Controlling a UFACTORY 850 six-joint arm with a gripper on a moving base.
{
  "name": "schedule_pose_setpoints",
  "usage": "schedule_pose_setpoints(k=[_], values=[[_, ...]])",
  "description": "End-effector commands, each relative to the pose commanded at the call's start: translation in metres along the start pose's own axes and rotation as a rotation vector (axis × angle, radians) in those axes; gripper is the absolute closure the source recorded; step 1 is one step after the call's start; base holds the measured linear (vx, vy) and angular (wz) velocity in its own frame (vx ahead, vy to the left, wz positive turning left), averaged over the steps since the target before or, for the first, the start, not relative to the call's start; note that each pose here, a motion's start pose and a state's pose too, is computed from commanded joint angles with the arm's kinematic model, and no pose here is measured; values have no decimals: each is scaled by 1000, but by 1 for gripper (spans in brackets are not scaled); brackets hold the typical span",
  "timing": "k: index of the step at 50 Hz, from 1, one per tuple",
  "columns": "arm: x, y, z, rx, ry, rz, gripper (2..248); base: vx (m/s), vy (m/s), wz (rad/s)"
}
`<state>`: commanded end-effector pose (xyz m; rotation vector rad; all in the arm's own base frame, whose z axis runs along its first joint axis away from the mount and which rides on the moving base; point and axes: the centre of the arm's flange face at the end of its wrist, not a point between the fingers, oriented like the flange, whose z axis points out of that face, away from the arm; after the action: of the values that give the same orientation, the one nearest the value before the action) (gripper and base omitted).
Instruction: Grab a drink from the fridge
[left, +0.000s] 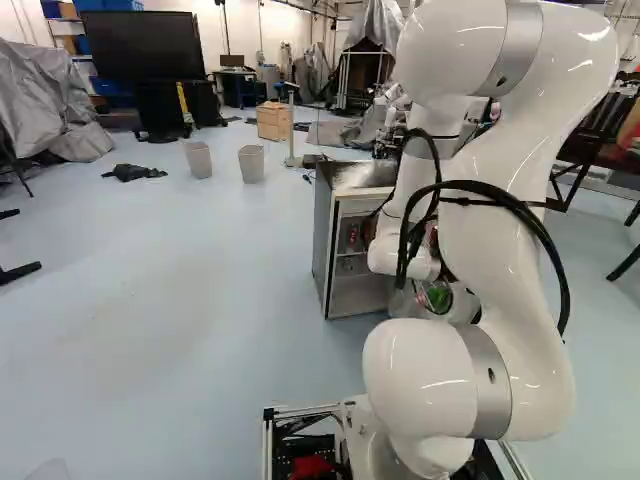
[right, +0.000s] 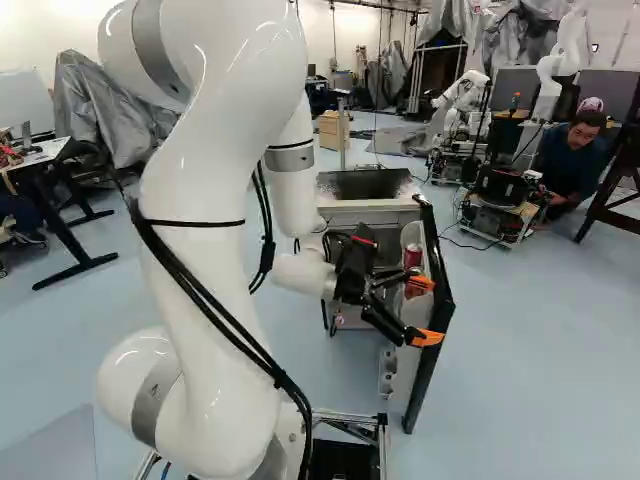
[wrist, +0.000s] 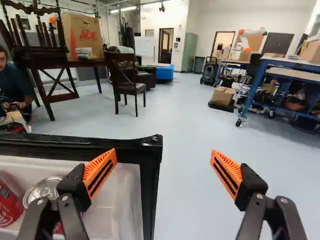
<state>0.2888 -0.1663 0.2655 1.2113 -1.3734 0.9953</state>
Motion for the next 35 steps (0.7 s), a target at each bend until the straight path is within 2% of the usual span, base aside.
schedule_pose_setpoints(k=[35], values=[[13,-50,75,-163,14,133,3,0,0,0]])
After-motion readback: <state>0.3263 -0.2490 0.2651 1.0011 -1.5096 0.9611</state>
